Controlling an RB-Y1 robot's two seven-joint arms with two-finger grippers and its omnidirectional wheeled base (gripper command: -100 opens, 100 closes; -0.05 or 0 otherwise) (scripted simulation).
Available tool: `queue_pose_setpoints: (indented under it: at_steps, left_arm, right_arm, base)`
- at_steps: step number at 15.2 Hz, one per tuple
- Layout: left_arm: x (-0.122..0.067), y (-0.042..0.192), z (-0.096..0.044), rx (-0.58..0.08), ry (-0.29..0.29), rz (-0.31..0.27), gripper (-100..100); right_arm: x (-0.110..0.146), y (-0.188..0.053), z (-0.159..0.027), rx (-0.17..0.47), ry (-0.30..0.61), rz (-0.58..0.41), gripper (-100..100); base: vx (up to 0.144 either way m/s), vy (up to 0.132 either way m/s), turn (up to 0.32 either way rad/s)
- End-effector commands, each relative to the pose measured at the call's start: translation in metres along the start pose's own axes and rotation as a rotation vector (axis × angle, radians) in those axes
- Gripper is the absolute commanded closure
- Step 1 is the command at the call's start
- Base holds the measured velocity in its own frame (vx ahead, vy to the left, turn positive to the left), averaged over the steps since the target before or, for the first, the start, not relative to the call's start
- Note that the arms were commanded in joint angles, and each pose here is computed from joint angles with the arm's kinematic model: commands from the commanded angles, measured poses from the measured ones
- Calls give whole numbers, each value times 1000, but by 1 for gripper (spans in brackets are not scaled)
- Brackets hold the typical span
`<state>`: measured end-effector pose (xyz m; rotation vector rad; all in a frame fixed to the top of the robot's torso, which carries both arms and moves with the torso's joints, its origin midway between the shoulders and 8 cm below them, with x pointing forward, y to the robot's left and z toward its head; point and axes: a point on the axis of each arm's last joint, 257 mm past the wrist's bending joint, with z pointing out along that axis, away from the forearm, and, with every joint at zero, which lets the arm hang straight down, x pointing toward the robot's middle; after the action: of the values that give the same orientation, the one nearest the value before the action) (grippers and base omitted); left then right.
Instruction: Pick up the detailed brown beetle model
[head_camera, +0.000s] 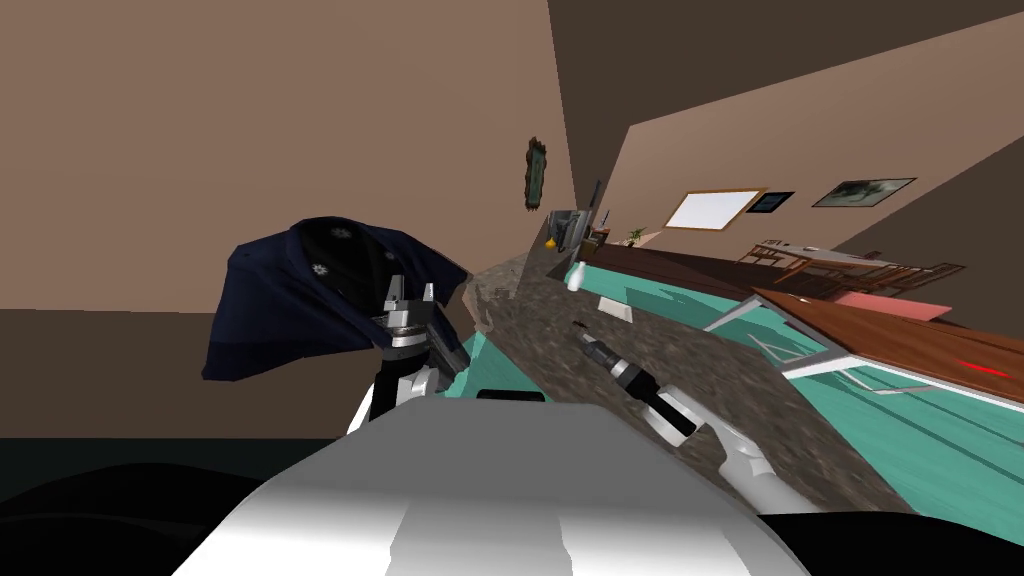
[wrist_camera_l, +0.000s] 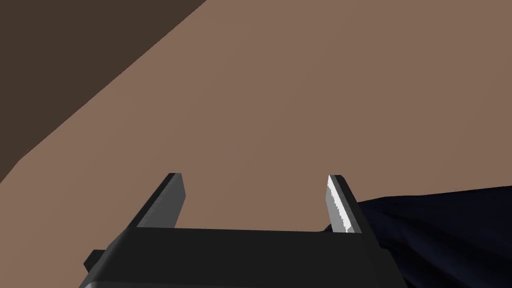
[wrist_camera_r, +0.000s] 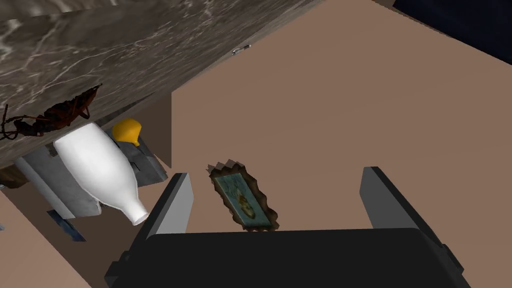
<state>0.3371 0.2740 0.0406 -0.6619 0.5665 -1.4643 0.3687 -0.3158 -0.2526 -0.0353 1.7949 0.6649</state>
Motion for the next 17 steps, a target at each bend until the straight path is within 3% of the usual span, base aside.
queue_pose_setpoints:
  at_steps: [1,10,15,16,17]
  left_arm:
    - [0,0,0,0,0,0,0]
    - [0,0,0,0,0,0,0]
    - [0,0,0,0,0,0,0]
    - [0,0,0,0,0,0,0]
    - [0,0,0,0,0,0,0]
  right_arm:
    - [6,-16,-9,18,51,-46,-100]
    - [24,-71,-44,84,228,-198,-100]
    - [33,-122,-86,150,388,-323,-100]
    - [31,-124,-88,151,396,-335,-100]
    - [35,-139,-102,172,440,-361,-100]
  base:
    - [32,72,128]
    - [28,62,87]
    - [39,75,119]
    - [59,76,106]
    - [67,77,140]
